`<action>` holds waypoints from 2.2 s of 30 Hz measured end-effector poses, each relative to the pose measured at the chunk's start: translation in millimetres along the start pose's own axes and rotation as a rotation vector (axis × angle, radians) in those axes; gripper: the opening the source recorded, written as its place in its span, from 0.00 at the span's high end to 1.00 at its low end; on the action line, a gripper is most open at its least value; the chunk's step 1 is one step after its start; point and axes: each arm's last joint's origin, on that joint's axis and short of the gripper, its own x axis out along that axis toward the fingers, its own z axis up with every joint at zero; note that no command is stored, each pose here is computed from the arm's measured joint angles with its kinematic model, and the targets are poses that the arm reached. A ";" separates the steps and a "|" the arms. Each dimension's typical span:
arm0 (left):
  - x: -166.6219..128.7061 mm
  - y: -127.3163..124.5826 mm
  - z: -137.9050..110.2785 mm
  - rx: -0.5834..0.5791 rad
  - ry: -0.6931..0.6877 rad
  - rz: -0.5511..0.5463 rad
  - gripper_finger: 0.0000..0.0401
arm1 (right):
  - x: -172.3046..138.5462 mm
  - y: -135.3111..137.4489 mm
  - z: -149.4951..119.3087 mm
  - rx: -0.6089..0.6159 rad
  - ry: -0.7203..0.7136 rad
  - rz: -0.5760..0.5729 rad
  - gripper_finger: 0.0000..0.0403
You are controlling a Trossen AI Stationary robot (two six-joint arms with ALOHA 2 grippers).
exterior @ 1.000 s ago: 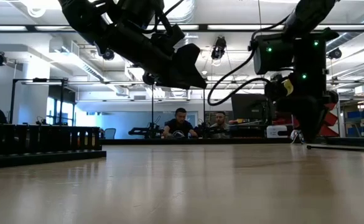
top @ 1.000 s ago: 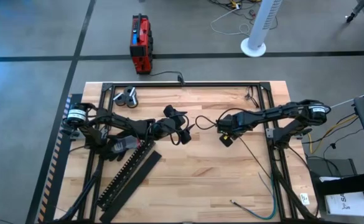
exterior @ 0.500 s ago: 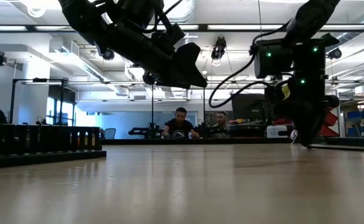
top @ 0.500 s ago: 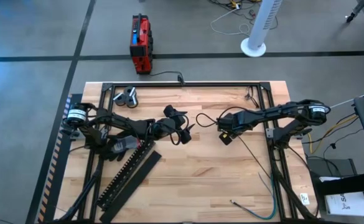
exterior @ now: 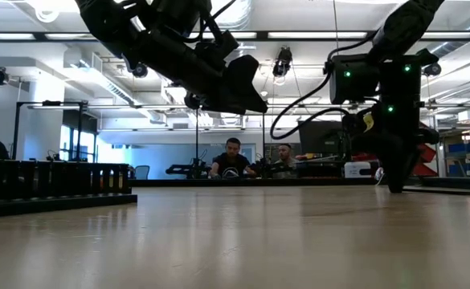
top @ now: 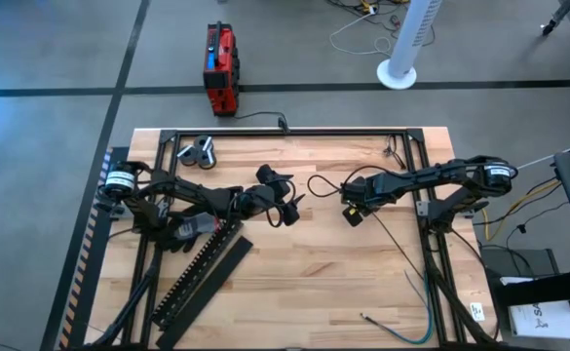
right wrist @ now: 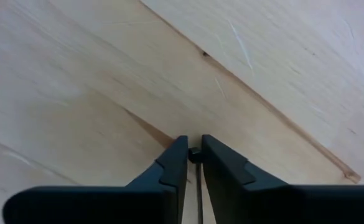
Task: Ziptie cables
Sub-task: Wrap the cable wires with the black zip tie
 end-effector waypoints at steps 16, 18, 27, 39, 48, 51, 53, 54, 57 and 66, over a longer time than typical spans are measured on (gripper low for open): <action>0.1 0.1 0.0 0.001 0.000 0.000 0.22 | -1.0 0.6 1.0 0.001 -0.003 0.001 0.99; 0.2 0.4 0.0 0.000 0.000 0.001 0.22 | -2.6 1.9 2.8 0.002 -0.009 0.007 0.99; -0.3 2.1 -11.3 0.067 0.105 0.012 0.22 | -14.1 11.8 16.1 -0.013 -0.082 0.069 0.99; -0.4 9.3 -25.4 0.100 0.189 0.032 0.22 | -31.2 37.8 44.2 -0.168 -0.384 0.290 0.99; -11.2 24.2 -49.0 -0.062 -0.093 -0.258 0.22 | -51.6 57.4 53.8 -0.304 -0.570 0.405 0.99; -17.2 28.4 -49.0 -0.102 -0.191 -0.399 0.22 | -58.0 62.6 57.1 -0.327 -0.643 0.447 0.99; -19.5 29.4 -50.2 -0.108 -0.213 -0.408 0.22 | -62.3 65.5 59.0 -0.337 -0.673 0.478 0.99; -19.8 29.6 -50.6 -0.107 -0.213 -0.407 0.22 | -64.9 67.2 60.1 -0.348 -0.688 0.500 0.99; -19.7 29.9 -52.2 -0.100 -0.203 -0.399 0.22 | -73.0 73.2 61.6 -0.395 -0.737 0.565 0.99; -18.2 27.5 -45.9 -0.096 -0.224 -0.433 0.22 | -103.9 94.0 58.5 -0.546 -0.841 0.608 0.99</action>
